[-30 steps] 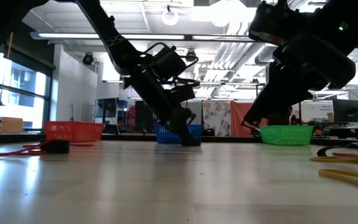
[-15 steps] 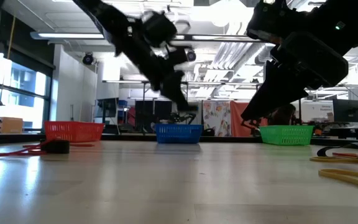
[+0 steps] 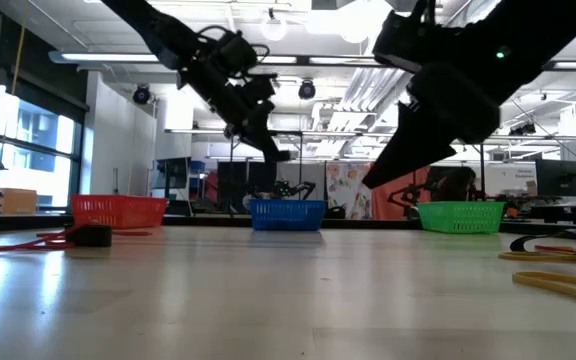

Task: Sort rubber bands into baskets
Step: Put the top black rubber band into the blue bin

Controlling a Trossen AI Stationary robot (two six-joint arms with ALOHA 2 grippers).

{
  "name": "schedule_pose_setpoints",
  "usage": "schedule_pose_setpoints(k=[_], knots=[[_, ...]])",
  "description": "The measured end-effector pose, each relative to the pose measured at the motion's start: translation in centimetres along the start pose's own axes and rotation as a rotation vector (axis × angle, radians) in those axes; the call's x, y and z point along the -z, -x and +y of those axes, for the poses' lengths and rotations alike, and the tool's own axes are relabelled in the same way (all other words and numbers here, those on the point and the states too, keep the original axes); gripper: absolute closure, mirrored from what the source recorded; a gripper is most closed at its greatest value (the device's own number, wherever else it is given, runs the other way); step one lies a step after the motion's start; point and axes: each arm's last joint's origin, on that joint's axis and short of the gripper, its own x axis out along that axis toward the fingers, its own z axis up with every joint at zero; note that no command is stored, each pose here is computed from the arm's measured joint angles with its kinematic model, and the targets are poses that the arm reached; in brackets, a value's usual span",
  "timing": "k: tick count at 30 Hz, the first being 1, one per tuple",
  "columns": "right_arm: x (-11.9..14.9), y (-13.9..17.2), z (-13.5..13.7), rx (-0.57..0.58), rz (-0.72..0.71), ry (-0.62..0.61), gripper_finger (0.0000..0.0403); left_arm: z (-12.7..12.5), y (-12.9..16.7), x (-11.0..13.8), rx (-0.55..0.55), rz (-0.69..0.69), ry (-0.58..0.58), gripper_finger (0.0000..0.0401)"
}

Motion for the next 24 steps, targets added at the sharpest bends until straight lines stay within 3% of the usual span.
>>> schedule_pose_setpoints(k=[9, 24], knots=[[-0.7, -0.8, -0.7, -0.027, 0.006, 0.015, 0.0403, 0.8, -3.6, 1.3, 0.054, 0.129, -0.026, 0.0392], [-1.0, -0.7, -0.5, -0.045, -0.025, 0.022, 0.0403, 2.2, -5.0, 2.8, 0.054, 0.177, -0.018, 0.0365]])
